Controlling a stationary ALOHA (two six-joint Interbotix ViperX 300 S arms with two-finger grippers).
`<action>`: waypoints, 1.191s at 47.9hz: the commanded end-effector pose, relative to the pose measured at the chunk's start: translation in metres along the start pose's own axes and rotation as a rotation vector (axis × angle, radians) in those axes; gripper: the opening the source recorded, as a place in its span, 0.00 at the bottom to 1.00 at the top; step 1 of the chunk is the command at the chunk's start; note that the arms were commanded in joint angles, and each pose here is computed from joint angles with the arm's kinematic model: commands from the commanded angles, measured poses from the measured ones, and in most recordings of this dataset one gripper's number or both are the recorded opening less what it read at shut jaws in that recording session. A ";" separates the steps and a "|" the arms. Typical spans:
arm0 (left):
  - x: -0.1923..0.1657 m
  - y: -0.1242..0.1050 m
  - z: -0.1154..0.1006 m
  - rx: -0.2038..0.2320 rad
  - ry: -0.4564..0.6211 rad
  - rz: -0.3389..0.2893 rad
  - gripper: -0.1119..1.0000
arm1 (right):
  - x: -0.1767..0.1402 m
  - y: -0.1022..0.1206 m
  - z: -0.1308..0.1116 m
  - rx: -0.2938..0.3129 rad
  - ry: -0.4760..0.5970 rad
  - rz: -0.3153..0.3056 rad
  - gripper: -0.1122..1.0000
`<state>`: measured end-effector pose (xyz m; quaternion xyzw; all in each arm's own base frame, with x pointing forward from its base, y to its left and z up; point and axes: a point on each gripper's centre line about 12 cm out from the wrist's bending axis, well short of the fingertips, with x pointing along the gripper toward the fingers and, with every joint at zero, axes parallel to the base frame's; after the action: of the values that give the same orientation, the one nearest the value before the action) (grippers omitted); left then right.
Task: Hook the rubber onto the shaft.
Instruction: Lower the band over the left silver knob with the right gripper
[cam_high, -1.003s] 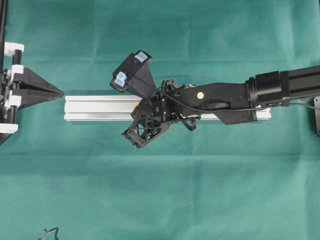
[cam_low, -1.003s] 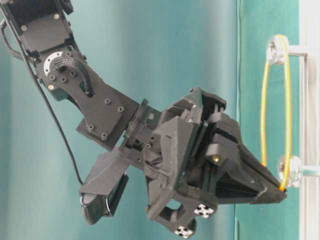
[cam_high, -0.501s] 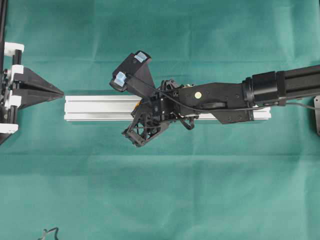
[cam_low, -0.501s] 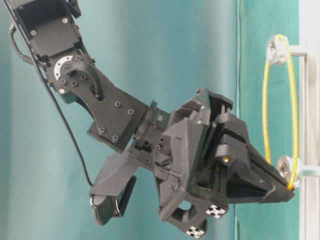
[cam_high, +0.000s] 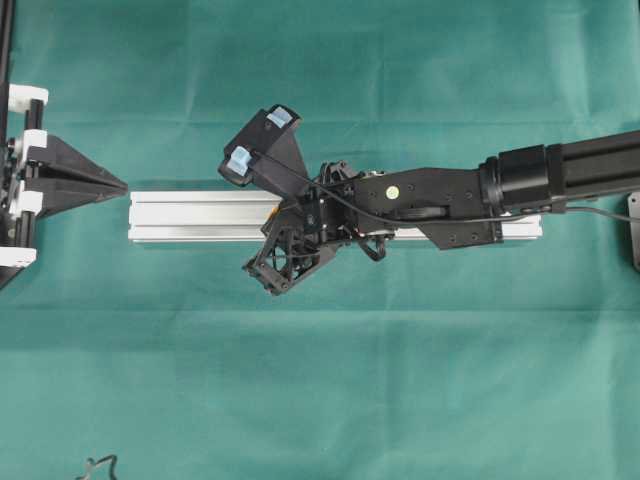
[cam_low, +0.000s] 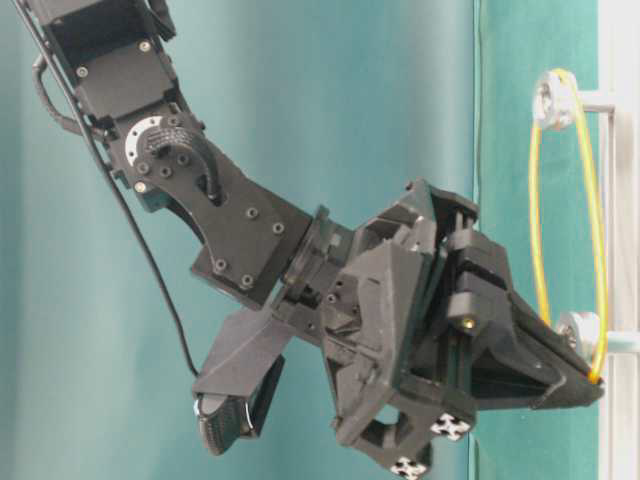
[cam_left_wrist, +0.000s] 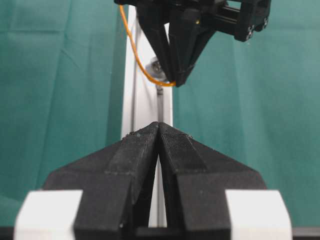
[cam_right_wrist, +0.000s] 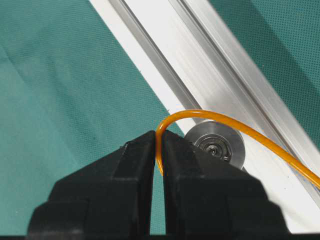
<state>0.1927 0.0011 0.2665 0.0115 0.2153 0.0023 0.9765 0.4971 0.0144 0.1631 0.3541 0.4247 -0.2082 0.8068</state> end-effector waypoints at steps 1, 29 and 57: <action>-0.002 0.001 0.013 0.001 -0.034 0.004 0.12 | -0.012 0.013 0.010 -0.003 -0.037 0.045 0.16; -0.002 0.001 0.013 0.001 -0.034 0.004 0.12 | -0.010 0.011 0.003 -0.007 -0.016 0.029 0.16; -0.001 0.001 0.013 0.001 -0.032 0.004 0.12 | -0.030 -0.002 -0.016 -0.017 0.012 0.010 0.16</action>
<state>0.1929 0.0011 0.2662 0.0115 0.2161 0.0023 0.9763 0.4730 0.0235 0.1550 0.3422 0.4512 -0.2108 0.7968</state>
